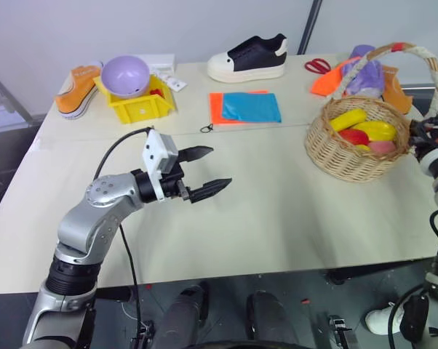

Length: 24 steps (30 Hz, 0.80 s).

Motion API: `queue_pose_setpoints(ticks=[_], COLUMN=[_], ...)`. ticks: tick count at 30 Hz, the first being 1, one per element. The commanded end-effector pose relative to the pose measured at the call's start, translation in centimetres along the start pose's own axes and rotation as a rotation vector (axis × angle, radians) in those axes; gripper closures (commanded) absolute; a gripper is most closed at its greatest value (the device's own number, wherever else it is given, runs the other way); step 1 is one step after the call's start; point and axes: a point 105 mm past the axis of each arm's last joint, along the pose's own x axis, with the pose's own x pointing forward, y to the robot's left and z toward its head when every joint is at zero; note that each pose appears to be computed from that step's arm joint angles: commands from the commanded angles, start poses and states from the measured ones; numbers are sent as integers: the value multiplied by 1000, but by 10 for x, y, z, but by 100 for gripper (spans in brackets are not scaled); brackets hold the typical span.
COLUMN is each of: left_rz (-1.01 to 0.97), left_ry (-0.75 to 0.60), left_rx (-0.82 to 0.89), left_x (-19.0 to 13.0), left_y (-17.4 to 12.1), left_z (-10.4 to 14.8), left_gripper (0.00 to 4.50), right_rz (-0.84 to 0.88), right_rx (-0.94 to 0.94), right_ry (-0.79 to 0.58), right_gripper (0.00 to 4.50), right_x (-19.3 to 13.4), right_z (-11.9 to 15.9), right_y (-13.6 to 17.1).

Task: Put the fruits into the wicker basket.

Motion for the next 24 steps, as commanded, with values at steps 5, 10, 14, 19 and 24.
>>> queue_pose_setpoints(ticks=[5,10,14,19,24], left_rz=[56,206,371,474,526], left_ry=[17,79,131,183,196], left_rx=[24,-7,-32,-59,-57], left_x=[-15,-43,-73,-102,-112], left_y=[12,35,56,57,53], left_z=[-1,-24,-48,-74,-78], left_gripper=[0,0,0,0,0], right_rz=[126,460,730,857,889], right_rx=[-66,-130,-119,-84,-62], right_ry=[-98,-35,-10,4,7], right_gripper=[105,105,105,105,105], right_x=[-41,-78,-100,-100,-91], right_z=[22,4,-9,-25,-34], right_y=[-3,38,94,133,147])
